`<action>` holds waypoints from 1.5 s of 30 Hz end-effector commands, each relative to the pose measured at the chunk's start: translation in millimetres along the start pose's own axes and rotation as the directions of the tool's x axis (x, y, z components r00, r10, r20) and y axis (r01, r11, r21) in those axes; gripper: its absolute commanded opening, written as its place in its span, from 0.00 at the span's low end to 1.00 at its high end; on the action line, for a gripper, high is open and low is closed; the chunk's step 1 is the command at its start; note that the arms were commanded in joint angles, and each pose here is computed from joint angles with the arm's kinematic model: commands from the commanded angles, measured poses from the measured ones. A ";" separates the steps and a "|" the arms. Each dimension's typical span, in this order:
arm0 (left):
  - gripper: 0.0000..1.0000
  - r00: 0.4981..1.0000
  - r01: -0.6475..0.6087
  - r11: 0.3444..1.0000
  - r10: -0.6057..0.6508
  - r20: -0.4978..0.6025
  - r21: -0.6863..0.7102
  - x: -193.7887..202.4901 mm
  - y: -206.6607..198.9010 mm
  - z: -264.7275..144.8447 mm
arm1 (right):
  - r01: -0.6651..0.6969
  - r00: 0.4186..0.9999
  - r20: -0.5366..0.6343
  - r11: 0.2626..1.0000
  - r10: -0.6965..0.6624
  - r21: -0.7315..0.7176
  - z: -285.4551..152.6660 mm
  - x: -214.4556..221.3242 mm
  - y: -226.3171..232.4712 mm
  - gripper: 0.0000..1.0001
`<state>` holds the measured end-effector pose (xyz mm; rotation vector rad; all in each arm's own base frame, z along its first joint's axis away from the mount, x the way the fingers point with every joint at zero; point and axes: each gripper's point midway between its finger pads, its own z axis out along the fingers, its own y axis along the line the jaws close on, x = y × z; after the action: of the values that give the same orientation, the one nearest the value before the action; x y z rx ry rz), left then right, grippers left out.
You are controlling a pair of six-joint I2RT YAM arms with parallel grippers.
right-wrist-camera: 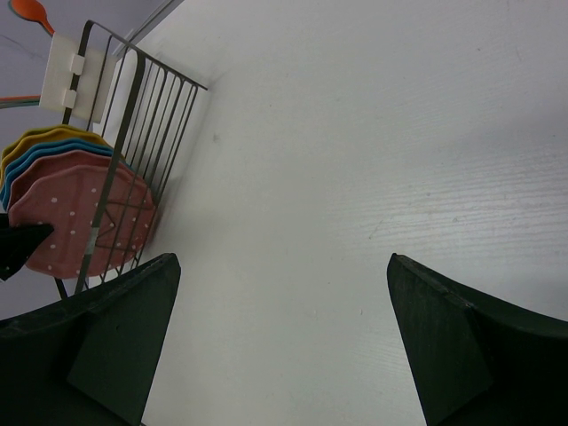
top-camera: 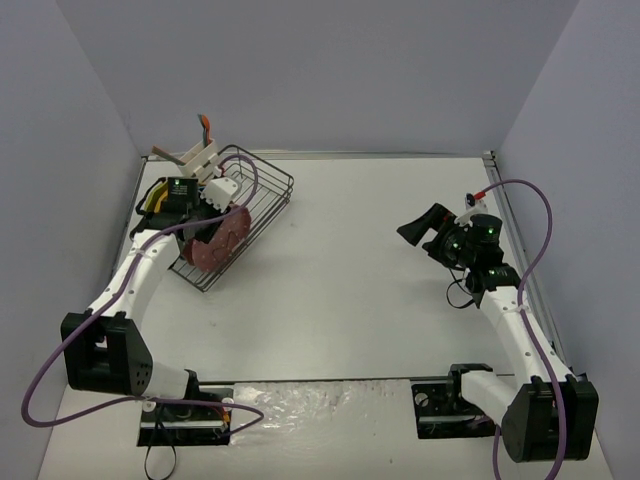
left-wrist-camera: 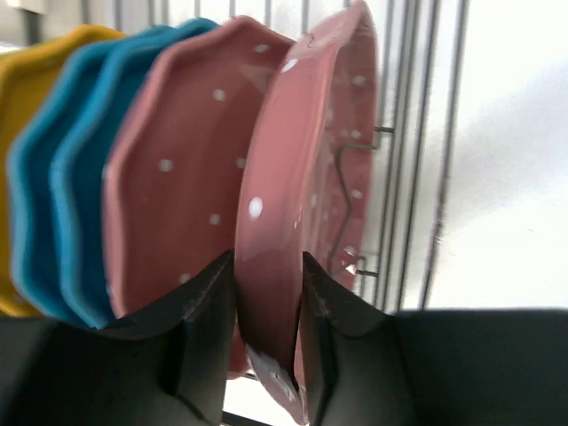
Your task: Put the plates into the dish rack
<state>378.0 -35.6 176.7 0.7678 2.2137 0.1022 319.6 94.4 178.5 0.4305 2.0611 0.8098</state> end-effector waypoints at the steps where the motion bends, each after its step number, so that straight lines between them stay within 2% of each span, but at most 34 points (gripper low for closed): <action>1: 0.42 0.985 0.006 0.988 0.021 0.173 -0.156 -47.5 39.8 -22.9 | 0.032 0.999 0.041 0.998 -0.029 -0.058 1.3 -12.0 15.2 1.00; 4: 0.52 0.983 0.020 0.986 0.011 0.182 -0.166 -49.4 41.1 -25.8 | 0.034 0.998 0.047 0.998 -0.031 -0.059 1.0 -14.0 16.5 1.00; 8: 0.59 0.981 0.036 0.985 -0.002 0.196 -0.169 -51.8 41.4 -29.8 | 0.034 0.998 0.050 0.998 -0.031 -0.060 0.1 -15.5 17.6 1.00; 10: 0.63 0.971 0.060 0.983 -0.017 0.237 -0.172 -60.9 42.4 -41.6 | 0.040 0.998 0.059 0.997 -0.036 -0.069 -1.6 -18.3 21.0 1.00; 16: 0.71 0.914 0.190 0.967 -0.110 0.391 -0.172 -90.3 44.6 -91.0 | 0.066 0.995 0.085 0.994 -0.059 -0.084 -7.9 -28.7 31.1 1.00; 21: 0.76 0.851 0.313 0.931 -0.186 0.491 -0.190 -96.9 46.4 -143.2 | 0.132 0.984 0.130 0.989 -0.122 -0.072 -21.9 -48.8 46.0 1.00; 26: 0.83 0.803 0.441 0.862 -0.254 0.540 -0.251 -71.9 46.5 -194.4 | 0.220 0.960 0.189 0.975 -0.209 -0.042 -44.2 -74.0 64.5 1.00; 31: 0.89 0.775 0.530 0.788 -0.299 0.557 -0.314 -37.6 42.5 -237.2 | 0.289 0.930 0.231 0.957 -0.287 0.028 -68.7 -97.2 76.4 1.00; 35: 0.96 0.714 0.629 0.708 -0.363 0.599 -0.321 -12.2 35.4 -273.1 | 0.352 0.879 0.311 0.932 -0.361 0.086 -96.2 -123.1 94.2 1.00; 40: 0.97 0.685 0.664 0.689 -0.405 0.605 -0.291 13.3 15.7 -289.9 | 0.400 0.808 0.387 0.896 -0.445 0.195 -122.2 -133.6 97.0 1.00; 45: 0.97 0.679 0.687 0.661 -0.436 0.590 -0.302 42.5 3.4 -290.6 | 0.433 0.750 0.448 0.873 -0.487 0.225 -147.3 -129.0 100.2 1.00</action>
<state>164.6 31.2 368.9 -0.1571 1.6897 0.1380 287.0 55.0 360.2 0.1481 1.7435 0.3663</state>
